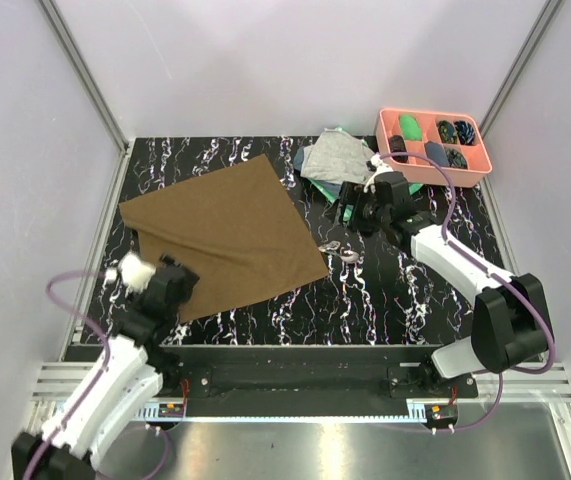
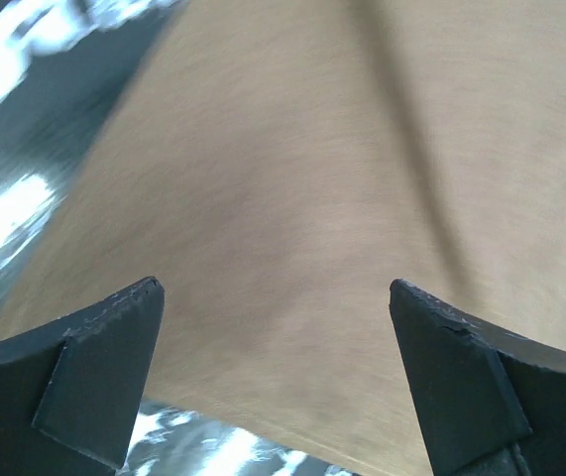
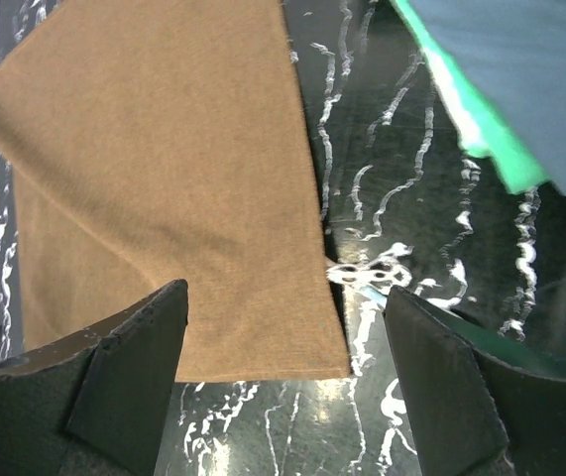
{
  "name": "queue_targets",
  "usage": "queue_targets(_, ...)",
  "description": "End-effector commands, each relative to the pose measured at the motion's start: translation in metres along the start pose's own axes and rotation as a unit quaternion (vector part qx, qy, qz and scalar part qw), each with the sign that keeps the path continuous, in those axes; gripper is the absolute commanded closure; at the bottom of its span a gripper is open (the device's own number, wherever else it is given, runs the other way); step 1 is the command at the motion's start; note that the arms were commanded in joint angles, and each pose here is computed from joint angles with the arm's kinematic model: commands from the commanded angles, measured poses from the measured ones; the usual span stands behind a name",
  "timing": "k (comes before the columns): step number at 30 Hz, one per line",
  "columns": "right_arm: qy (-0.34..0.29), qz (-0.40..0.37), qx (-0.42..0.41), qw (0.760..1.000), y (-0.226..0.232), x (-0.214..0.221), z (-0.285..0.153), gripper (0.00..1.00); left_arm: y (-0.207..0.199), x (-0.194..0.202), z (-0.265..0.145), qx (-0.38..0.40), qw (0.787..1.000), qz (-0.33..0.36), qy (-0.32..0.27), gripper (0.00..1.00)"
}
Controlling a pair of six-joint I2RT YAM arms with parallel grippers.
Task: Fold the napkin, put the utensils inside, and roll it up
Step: Flatten the napkin out
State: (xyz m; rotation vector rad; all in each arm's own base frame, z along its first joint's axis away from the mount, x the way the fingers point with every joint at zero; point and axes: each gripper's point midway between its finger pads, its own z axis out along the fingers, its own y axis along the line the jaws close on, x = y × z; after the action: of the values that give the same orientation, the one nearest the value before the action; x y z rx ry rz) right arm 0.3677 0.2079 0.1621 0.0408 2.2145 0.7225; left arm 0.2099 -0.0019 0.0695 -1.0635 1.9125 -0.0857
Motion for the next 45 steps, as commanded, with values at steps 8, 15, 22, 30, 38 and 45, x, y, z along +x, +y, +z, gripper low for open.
queue_targets(8,-0.067,0.063,0.101,0.991,-0.095,-0.040,-0.063,0.14,-0.290,0.101,-0.058,0.351,0.860,0.365,0.058,0.11)
queue_targets(15,-0.089,0.064,0.116,0.987,-0.111,-0.044,-0.092,0.15,-0.309,0.160,-0.050,0.318,0.849,0.414,0.082,0.15)
queue_targets(22,-0.070,0.073,0.098,0.990,-0.109,-0.030,-0.085,0.15,-0.213,0.075,0.012,0.196,0.938,0.279,0.066,0.01)
queue_targets(30,-0.067,0.078,0.068,0.992,-0.101,-0.029,-0.079,0.15,-0.096,0.014,0.068,0.069,0.991,0.106,0.037,0.01)
queue_targets(38,-0.070,0.077,0.057,0.993,-0.096,-0.031,-0.081,0.15,-0.034,0.023,0.069,-0.009,1.000,-0.014,0.015,0.01)
queue_targets(45,-0.073,0.077,0.052,0.993,-0.093,-0.034,-0.082,0.15,-0.005,0.028,0.052,-0.026,0.999,-0.043,0.018,0.01)
